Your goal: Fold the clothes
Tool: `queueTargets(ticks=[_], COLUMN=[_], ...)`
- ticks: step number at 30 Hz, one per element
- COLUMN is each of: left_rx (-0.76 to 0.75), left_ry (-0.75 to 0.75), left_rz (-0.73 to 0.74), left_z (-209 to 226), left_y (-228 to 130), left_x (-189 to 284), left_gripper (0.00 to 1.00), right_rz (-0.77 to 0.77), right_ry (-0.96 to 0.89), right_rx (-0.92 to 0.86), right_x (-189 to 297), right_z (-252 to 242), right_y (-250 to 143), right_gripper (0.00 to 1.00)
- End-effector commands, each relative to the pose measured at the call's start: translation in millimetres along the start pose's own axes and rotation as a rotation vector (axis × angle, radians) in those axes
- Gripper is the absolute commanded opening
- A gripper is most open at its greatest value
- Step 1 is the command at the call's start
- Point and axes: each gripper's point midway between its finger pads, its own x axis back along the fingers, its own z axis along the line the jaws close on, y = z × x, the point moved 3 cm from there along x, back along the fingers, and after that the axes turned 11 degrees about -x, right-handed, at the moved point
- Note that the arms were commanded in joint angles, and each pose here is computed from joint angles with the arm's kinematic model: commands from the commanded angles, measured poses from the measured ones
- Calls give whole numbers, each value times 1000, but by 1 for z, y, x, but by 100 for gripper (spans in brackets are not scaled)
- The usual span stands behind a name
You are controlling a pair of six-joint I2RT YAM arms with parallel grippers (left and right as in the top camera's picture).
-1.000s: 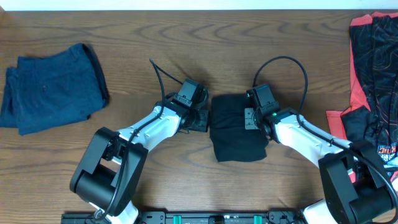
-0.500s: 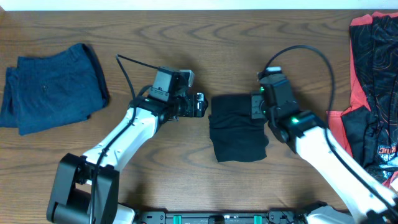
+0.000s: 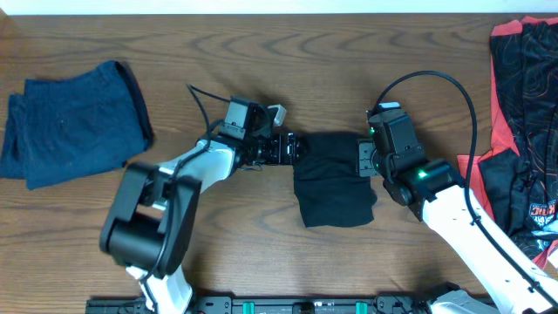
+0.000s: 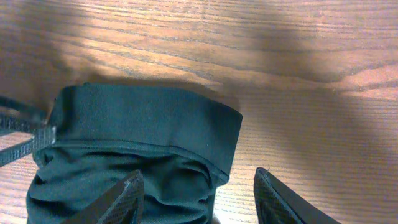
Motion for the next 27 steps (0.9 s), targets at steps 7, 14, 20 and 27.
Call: queueTargets(ticks=[7,14,20,27], left_rx=[134,99,77,66], left_ry=[-107,-131,-136,-62], left_rz=[82,110,55,-153], left_z=[-2,-17,-13,9], left_y=[-26,-34,-18,38], left_x=[-42,-53,-43,42], left_gripper=[83,30,6,6], right_rz=[-3,-5,-8,-33], right_ry=[-16,-16,-17,-32], right_rx=[9,8,7,-10], right_x=[0,0,0,6], right_z=[-4,-4,-4,-9], right_y=[1,2,2,7], right_gripper=[55,55,54,54])
